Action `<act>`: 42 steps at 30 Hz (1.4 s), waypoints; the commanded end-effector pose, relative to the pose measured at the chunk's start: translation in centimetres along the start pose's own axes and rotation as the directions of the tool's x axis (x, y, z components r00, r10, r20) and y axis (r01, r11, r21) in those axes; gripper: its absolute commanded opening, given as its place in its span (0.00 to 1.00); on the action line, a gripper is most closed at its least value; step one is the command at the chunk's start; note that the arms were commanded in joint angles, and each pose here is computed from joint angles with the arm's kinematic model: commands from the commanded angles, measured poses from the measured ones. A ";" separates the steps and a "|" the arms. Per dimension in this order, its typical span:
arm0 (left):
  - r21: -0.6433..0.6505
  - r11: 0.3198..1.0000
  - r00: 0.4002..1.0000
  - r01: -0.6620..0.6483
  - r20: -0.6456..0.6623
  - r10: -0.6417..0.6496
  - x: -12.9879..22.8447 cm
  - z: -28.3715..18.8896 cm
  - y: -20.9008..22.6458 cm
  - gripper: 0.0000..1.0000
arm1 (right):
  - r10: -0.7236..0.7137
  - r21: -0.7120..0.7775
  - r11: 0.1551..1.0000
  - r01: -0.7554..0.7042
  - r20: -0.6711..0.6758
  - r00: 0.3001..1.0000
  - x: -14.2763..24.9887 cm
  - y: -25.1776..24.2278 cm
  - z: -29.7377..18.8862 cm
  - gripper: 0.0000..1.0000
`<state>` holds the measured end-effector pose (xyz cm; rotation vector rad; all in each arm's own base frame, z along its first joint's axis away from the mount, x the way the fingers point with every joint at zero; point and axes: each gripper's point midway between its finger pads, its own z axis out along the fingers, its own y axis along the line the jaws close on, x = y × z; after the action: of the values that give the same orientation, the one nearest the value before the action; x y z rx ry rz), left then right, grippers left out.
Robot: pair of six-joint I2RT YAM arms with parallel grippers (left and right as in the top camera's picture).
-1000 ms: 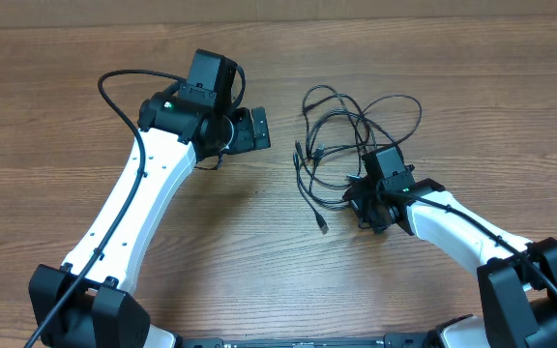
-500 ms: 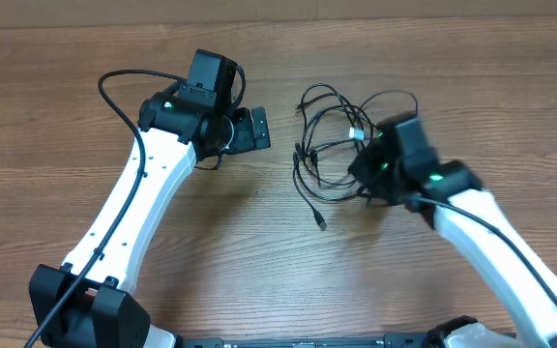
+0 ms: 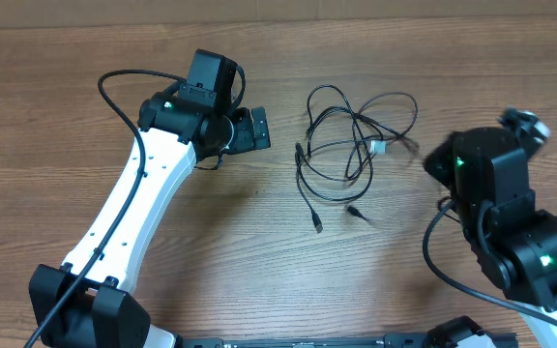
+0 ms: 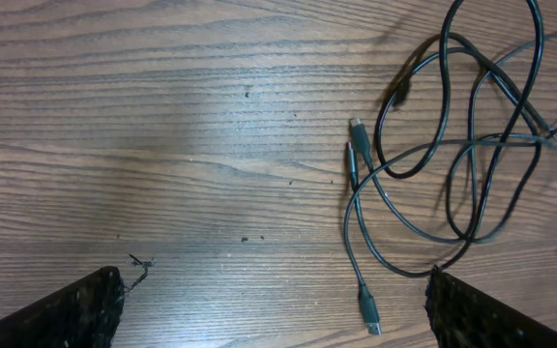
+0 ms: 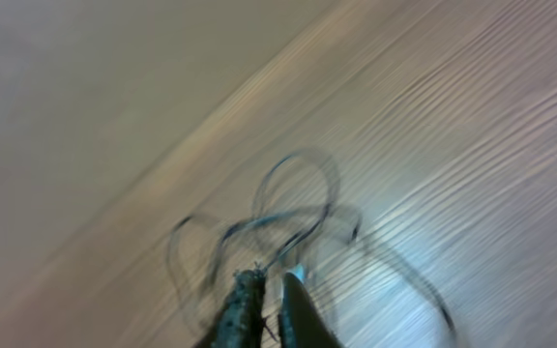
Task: Untangle cables
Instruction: 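Move the right gripper back left and grasp the cable pile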
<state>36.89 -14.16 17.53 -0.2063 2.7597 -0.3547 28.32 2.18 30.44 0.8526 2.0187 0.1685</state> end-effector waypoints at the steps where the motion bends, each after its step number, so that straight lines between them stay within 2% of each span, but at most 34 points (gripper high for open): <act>1: -0.015 1.000 1.000 0.012 0.009 -0.012 -0.4 0.2 0.4 1.00 | -0.034 0.162 0.987 0.002 0.194 0.981 -3.6 -2.8 -0.9 0.20; 3: -0.015 1.000 1.000 0.012 0.009 -0.012 -0.4 0.2 0.4 1.00 | -0.061 0.205 0.978 0.021 0.195 0.979 -3.5 -3.4 -0.7 0.29; 7: -0.014 1.000 1.000 0.011 0.008 -0.011 -0.3 0.2 0.3 0.99 | -0.088 0.222 0.973 0.057 0.133 0.987 -2.2 -3.0 0.8 0.62; 11: -0.015 1.000 1.000 0.012 0.009 -0.012 -0.4 0.2 0.4 0.99 | -0.104 0.210 0.973 0.093 0.038 0.994 -0.2 -2.1 2.6 0.79; 13: -0.015 1.000 1.000 0.012 0.009 -0.012 -0.4 0.2 0.4 1.00 | -0.112 0.206 0.972 0.112 -0.011 0.994 0.9 -1.6 3.6 0.80; 17: -0.014 1.000 1.000 0.011 0.008 -0.011 -0.4 0.2 0.4 0.99 | -0.133 0.209 0.965 0.157 -0.126 0.983 3.7 -0.8 6.3 0.91; 21: -0.014 1.000 1.000 0.011 0.008 -0.011 -0.4 0.2 0.3 1.00 | -0.165 0.176 0.961 0.215 -0.261 0.951 7.3 0.5 9.4 0.96; 22: -0.014 1.000 1.000 0.012 0.008 -0.012 -0.4 0.2 0.4 0.99 | -0.180 0.146 0.962 0.231 -0.295 0.938 8.2 1.2 10.1 0.97; 23: -0.015 1.000 1.000 0.012 0.009 -0.012 -0.4 0.2 0.4 1.00 | -0.221 0.055 0.964 0.258 -0.369 0.903 10.3 2.9 11.5 0.98; 25: -0.015 1.000 1.000 0.012 0.009 -0.012 -0.4 0.2 0.4 0.99 | -0.232 0.009 0.966 0.258 -0.410 0.882 11.8 3.9 12.6 0.98; 32: -0.015 1.000 1.000 0.012 0.009 -0.012 -0.4 0.2 0.4 1.00 | -0.154 0.079 0.973 0.216 -0.473 0.867 14.8 3.3 15.6 0.98; 42: -0.014 1.000 1.000 0.011 0.008 -0.011 -0.4 0.2 0.4 1.00 | -0.138 0.093 0.967 0.238 -0.592 0.794 19.3 2.4 18.2 0.97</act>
<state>36.89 -14.17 17.53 -0.2062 2.7593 -0.3549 36.84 11.55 8.48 0.7349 2.6850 0.1163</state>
